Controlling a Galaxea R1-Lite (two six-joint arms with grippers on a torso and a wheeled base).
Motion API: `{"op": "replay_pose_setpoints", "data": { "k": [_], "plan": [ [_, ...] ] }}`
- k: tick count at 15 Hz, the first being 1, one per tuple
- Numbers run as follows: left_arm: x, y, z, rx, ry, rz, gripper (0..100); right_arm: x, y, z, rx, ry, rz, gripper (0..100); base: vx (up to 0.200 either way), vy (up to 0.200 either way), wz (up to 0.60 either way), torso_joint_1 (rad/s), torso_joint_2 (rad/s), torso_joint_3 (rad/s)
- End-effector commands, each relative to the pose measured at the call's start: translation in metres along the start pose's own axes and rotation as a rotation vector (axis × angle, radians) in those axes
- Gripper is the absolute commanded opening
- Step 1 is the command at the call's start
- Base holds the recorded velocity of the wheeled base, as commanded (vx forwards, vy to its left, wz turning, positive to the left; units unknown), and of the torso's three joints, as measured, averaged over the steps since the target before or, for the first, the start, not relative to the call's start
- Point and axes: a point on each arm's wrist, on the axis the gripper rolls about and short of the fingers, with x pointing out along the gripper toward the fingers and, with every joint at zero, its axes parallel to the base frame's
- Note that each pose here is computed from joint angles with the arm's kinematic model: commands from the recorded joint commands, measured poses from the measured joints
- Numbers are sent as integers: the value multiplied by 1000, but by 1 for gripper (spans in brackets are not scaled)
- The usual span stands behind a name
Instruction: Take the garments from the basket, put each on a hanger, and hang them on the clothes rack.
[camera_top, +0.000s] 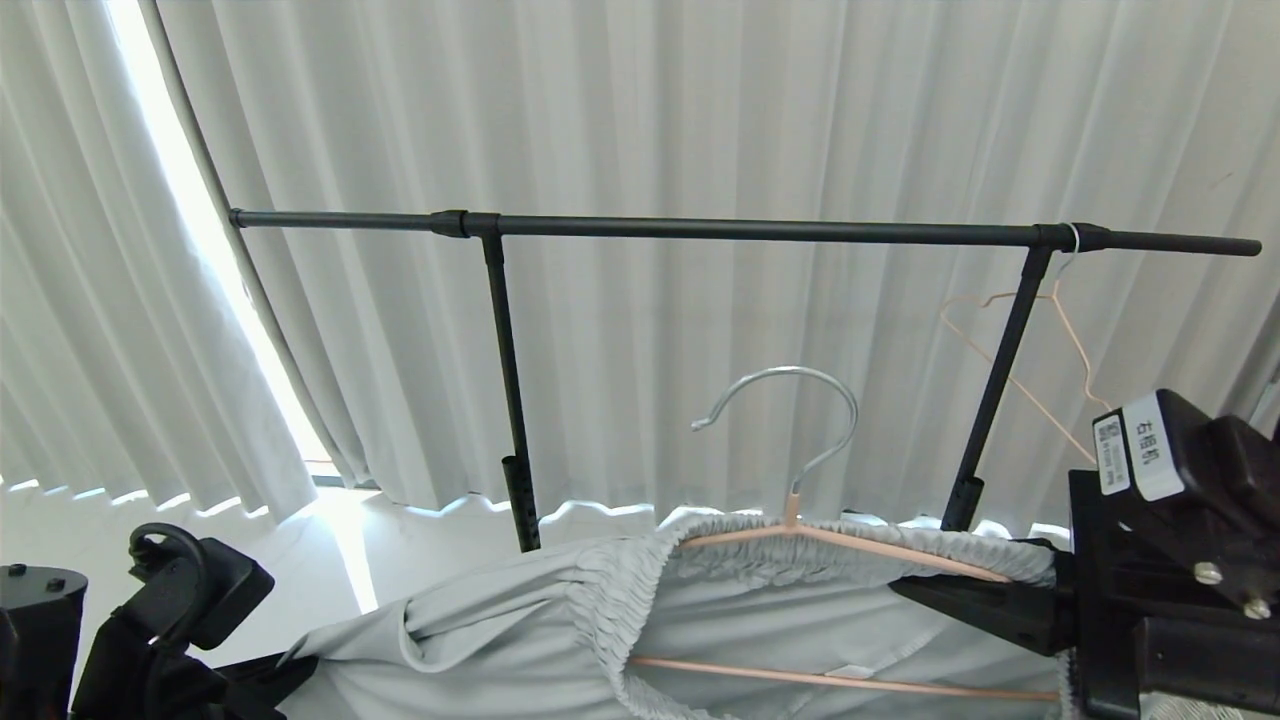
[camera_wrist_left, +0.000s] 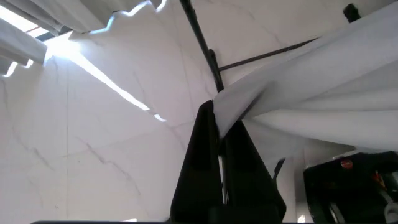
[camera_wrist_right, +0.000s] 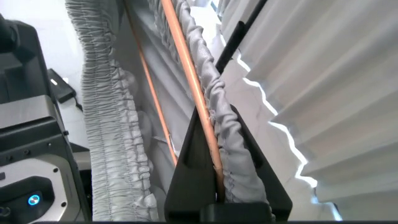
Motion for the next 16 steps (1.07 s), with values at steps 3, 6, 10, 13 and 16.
{"op": "replay_pose_setpoints", "data": {
  "k": [3,6,10,13,16],
  "plan": [
    [1,0,0,3,9,2,0,-2,0,3,4,-15,-5,0,0,0,0,0,0,0],
    [0,1,3,4,-11,6,100,-2,-1,3,14,-14,-10,0,0,0,0,0,0,0],
    [-3,-1,15,24,-134,3,100,-8,-22,-2,56,16,-165,0,0,0,0,0,0,0],
    [-6,2,42,44,-286,17,100,-14,-39,-8,169,55,-352,0,0,0,0,0,0,0],
    [-13,7,63,48,-361,40,100,-21,-55,-17,285,103,-533,0,0,0,0,0,0,0]
  ]
}}
